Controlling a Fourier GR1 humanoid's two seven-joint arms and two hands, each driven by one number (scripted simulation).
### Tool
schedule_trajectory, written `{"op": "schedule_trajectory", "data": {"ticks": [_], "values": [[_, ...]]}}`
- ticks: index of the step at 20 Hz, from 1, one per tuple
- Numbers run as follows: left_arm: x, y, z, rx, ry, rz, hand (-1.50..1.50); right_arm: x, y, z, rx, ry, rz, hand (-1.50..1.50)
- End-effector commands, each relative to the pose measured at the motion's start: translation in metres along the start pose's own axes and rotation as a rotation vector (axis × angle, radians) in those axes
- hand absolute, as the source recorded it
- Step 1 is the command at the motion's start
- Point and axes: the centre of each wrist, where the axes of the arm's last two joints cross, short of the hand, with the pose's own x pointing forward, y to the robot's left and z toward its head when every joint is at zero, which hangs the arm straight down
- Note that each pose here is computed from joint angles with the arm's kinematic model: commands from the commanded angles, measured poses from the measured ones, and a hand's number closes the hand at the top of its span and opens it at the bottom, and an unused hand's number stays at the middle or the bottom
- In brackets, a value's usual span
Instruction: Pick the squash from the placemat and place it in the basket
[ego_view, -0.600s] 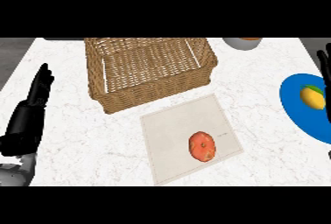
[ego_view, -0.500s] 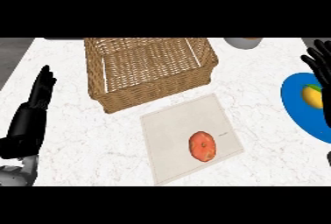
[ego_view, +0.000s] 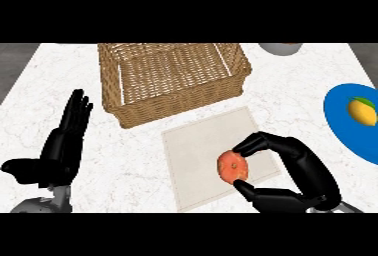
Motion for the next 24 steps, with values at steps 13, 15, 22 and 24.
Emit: {"op": "schedule_trajectory", "data": {"ticks": [13, 15, 22, 24], "values": [[-0.014, 0.000, 0.016, 0.047, 0.050, 0.046, 0.00, 0.040, -0.017, 0.021, -0.215, 0.500, 0.869, -1.50], [-0.015, -0.006, 0.014, 0.028, 0.052, 0.064, 0.00, 0.063, -0.011, 0.021, -0.104, 0.560, 0.922, -1.50], [0.000, -0.010, 0.005, -0.025, 0.036, 0.055, 0.00, 0.134, 0.013, 0.007, 0.131, 0.702, 0.894, -1.50], [-0.004, -0.016, 0.010, 0.001, 0.028, 0.066, 0.00, 0.157, 0.024, 0.012, 0.139, 0.706, 0.872, -1.50]]}}
